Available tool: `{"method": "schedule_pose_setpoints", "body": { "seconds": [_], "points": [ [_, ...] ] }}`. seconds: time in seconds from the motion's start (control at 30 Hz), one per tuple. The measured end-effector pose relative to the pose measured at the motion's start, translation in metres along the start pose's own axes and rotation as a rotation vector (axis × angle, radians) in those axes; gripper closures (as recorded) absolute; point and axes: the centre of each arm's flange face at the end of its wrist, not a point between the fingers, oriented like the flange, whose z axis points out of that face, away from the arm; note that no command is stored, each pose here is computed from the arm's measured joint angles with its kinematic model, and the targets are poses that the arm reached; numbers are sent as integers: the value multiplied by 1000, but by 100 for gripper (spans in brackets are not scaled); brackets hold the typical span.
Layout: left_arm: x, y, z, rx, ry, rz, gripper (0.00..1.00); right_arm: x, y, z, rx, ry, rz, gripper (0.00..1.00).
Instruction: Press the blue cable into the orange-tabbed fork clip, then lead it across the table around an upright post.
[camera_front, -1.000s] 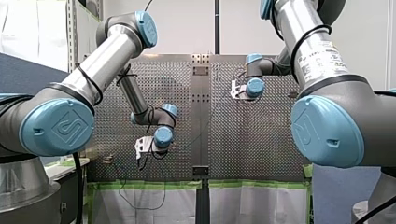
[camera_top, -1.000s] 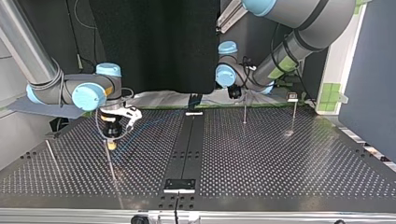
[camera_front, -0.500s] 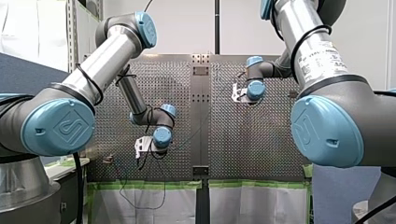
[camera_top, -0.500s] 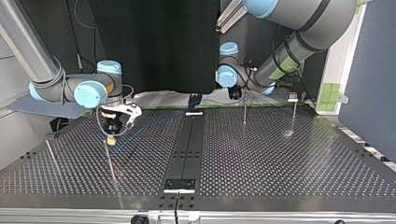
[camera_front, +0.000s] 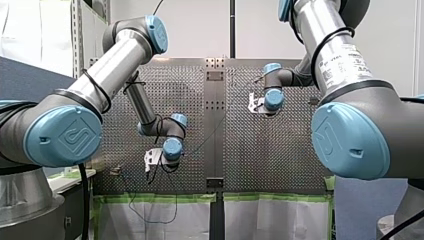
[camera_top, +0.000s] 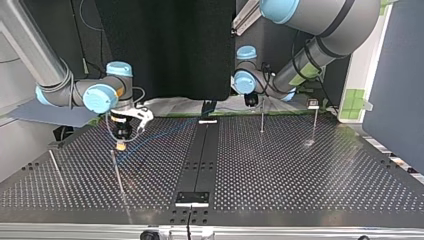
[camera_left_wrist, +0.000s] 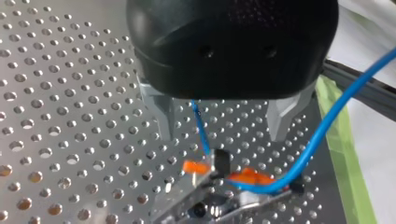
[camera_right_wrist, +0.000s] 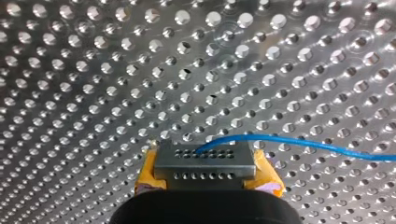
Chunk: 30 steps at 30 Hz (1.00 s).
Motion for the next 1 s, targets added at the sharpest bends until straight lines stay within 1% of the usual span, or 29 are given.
{"method": "schedule_pose_setpoints", "body": {
  "seconds": [0.33,0.57,0.73,0.9,1.0],
  "points": [
    [-1,5,3,-20,-6,-4,3,-8,2,-2,-10,-15,-3,98],
    [-2,7,4,-31,-7,-4,3,-10,3,-3,-20,-19,-13,98],
    [-2,8,4,-33,-8,-4,3,-13,5,-4,-35,-26,-16,98],
    [-2,8,5,-30,-8,3,3,-22,10,-6,-53,-42,-20,98],
    [-2,8,5,-28,-9,6,3,-26,11,-7,-57,-51,-22,98]
  ]
}}
